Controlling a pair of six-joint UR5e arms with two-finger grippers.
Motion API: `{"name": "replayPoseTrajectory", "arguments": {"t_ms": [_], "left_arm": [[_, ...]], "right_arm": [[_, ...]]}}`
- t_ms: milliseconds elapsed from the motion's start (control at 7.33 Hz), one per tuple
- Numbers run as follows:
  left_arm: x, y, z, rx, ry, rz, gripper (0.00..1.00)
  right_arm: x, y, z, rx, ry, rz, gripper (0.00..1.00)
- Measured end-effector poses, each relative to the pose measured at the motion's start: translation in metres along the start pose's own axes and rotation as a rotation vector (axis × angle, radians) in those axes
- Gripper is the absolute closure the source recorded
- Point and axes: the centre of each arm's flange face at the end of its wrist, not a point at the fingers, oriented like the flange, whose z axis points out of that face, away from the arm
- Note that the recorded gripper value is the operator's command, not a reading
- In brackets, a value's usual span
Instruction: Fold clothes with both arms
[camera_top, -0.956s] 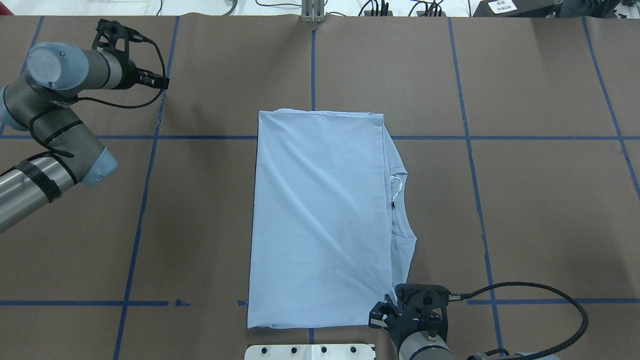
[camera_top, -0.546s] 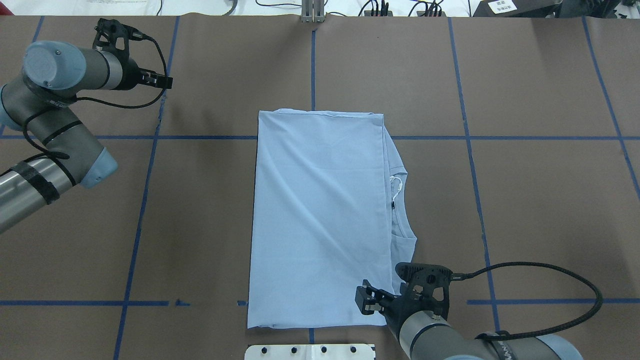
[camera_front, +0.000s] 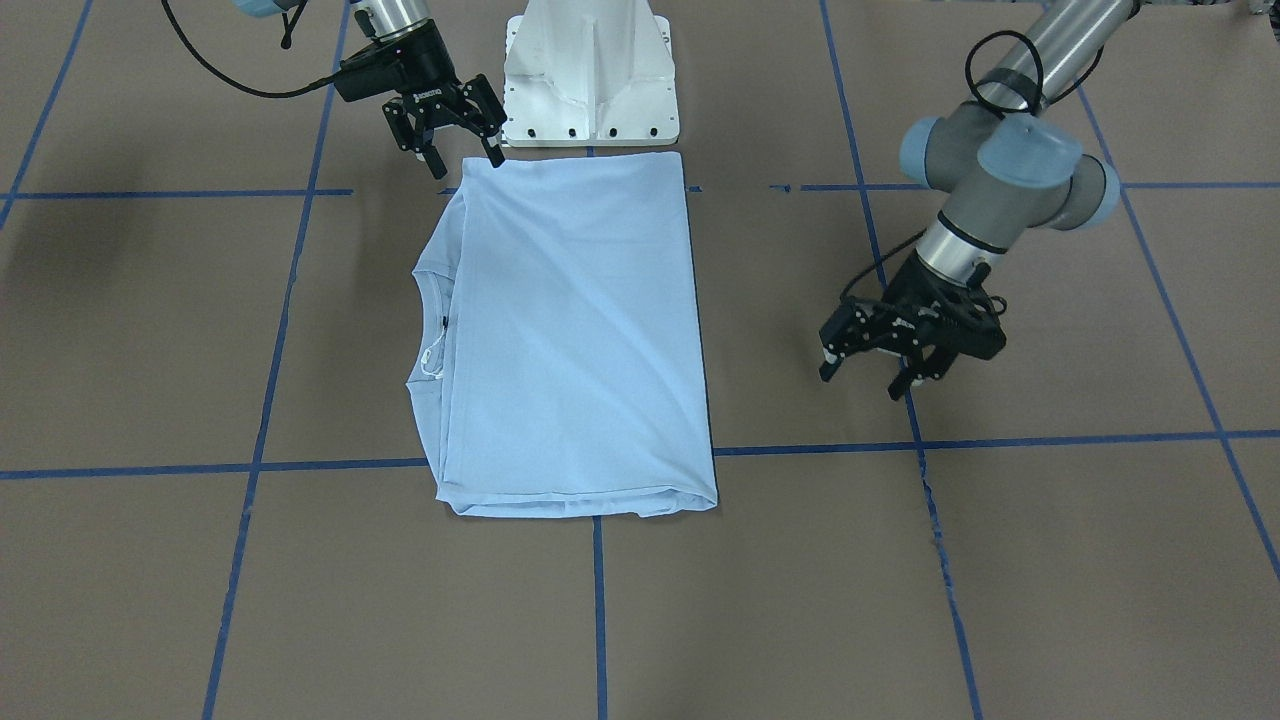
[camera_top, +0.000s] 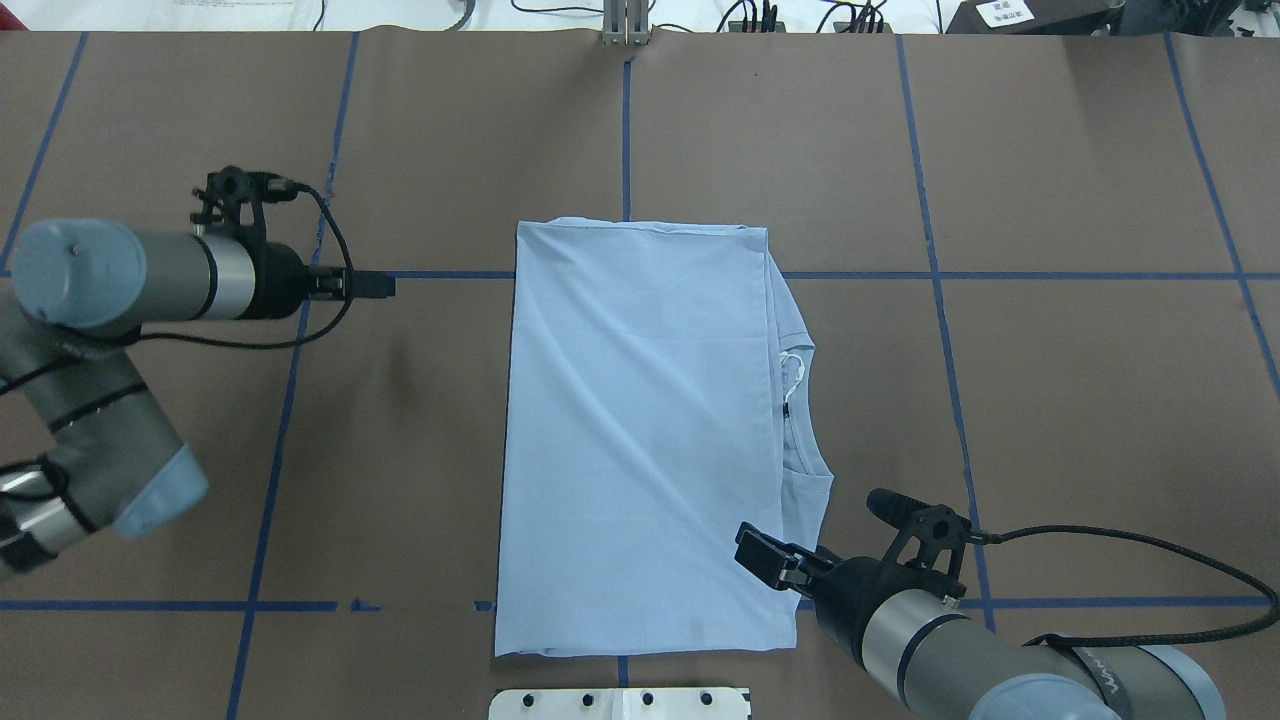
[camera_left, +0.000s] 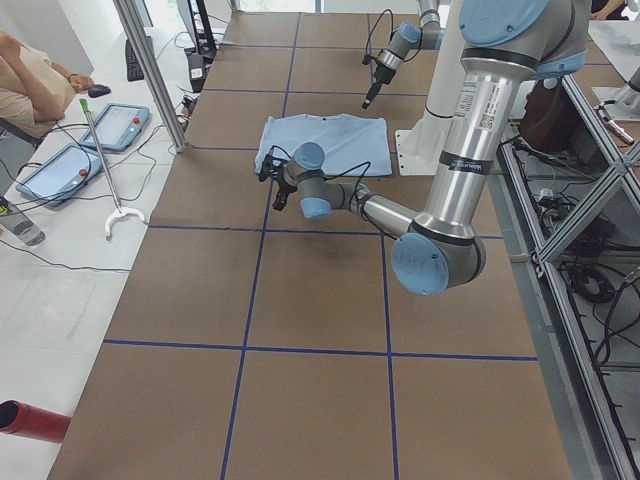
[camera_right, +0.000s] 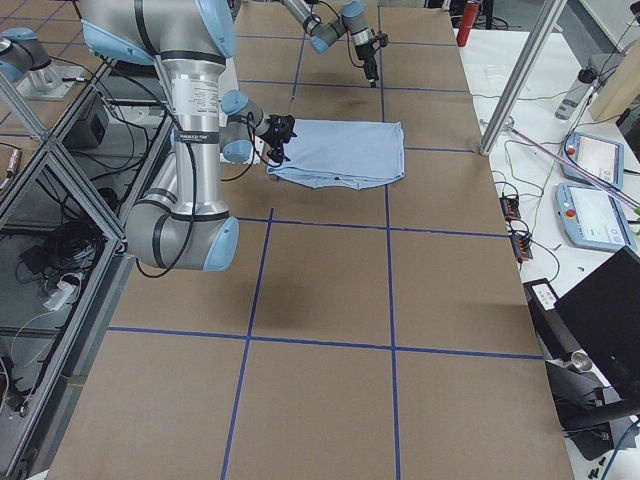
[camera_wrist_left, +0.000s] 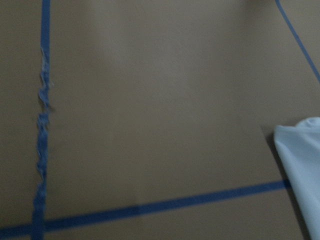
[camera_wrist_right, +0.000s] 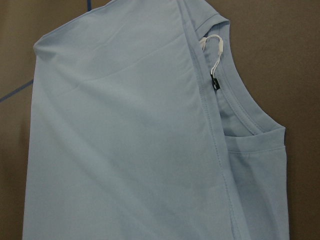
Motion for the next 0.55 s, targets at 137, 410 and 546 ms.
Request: {"name": "replayPoseTrajectory", "arguments": {"t_ms": [137,410,546], "left_arm": [[0.028,0.055,-0.015,-0.022,0.040,-0.086,0.00],[0.071,0.142,-0.028,-0.061,0.082,-0.231,0.00],[0.089,0.175,-0.030,-0.080,0.098,-0.295,0.06]], "right_arm": [[0.002,-0.004,0.000,0.013,-0.005,0.022,0.00],[0.003,-0.007,0.001,0.024,-0.009,0.045,0.00],[0.003,-0.007,0.001,0.029,-0.010,0.053,0.00]]}}
